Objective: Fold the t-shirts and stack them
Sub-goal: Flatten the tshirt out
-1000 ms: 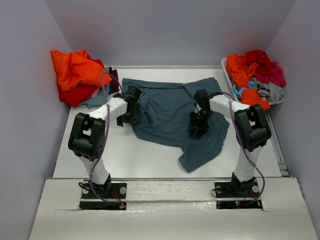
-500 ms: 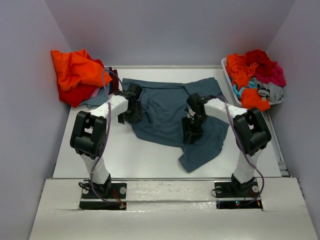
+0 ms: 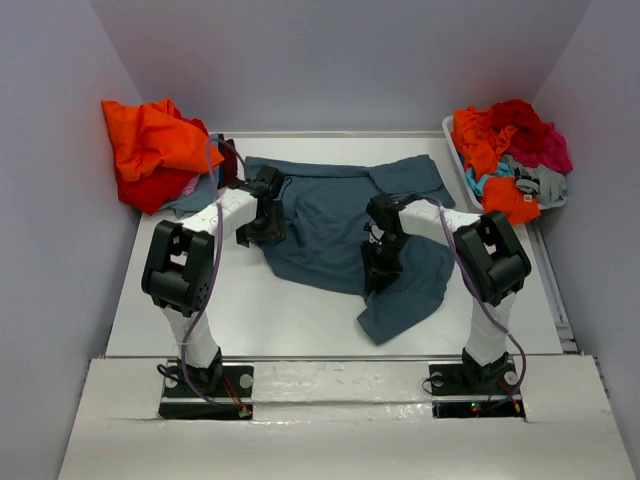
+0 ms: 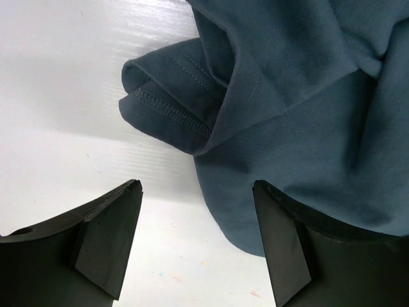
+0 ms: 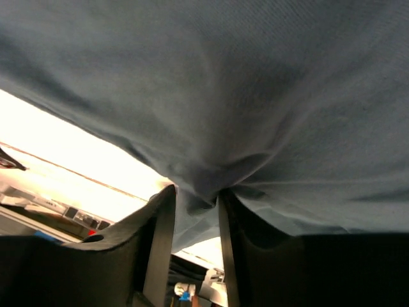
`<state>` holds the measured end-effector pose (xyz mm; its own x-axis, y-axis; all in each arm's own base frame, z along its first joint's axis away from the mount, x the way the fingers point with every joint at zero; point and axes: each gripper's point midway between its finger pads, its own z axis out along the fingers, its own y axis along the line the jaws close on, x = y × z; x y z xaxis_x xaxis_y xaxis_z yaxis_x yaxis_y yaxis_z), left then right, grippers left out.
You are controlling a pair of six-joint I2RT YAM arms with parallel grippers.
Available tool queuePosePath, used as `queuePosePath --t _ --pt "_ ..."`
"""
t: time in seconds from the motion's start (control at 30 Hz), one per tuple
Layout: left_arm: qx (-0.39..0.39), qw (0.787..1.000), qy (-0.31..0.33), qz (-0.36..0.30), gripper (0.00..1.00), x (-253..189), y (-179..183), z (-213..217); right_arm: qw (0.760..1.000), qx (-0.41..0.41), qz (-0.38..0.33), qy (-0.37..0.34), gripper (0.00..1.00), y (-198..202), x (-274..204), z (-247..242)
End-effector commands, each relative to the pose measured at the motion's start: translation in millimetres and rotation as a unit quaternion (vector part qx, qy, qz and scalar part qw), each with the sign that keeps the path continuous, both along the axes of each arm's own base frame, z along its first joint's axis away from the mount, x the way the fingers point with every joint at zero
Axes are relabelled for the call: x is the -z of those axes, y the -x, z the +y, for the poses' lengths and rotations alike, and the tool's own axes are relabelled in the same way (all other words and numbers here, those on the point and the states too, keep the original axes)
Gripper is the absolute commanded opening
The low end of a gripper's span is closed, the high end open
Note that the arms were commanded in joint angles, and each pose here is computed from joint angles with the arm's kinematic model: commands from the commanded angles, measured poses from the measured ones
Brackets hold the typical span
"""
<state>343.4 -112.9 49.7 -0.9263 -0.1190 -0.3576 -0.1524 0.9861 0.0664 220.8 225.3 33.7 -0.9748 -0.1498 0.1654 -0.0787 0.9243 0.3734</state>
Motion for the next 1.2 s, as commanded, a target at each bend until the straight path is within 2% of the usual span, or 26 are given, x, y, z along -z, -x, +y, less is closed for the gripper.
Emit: queuePosePath --t 0.0,0.17,0.4,0.63,0.83,0.97,1.17 --pt "0.006 1.0 0.001 -0.022 0.82 -20.2 -13.6 -3.7 1.0 0.002 0.013 -0.01 0.31 3.9 6.2 6.4" --pt "0.007 1.0 -0.003 -0.024 0.82 -23.3 -16.1 -3.1 1.0 0.009 0.021 -0.002 0.18 10.4 15.2 2.1" --pt "0.008 1.0 -0.01 -0.014 0.82 -16.7 -9.9 0.4 0.998 0.044 0.016 0.033 0.07 22.6 17.1 -13.3" --pt "0.004 1.0 -0.003 0.007 0.82 -8.5 7.4 2.1 0.995 0.093 -0.005 0.043 0.07 14.2 7.6 -33.3" --pt "0.0 0.999 0.026 0.026 0.81 2.1 33.0 -0.6 0.995 0.088 -0.014 0.041 0.07 3.0 5.2 -32.7" --pt "-0.009 0.999 0.042 0.03 0.76 8.1 47.9 -0.6 0.996 0.085 -0.013 0.038 0.07 -0.8 6.9 -30.0" --pt "-0.022 0.999 0.045 0.002 0.71 2.7 39.6 -0.5 0.996 0.078 -0.008 0.039 0.07 1.7 9.8 -31.3"
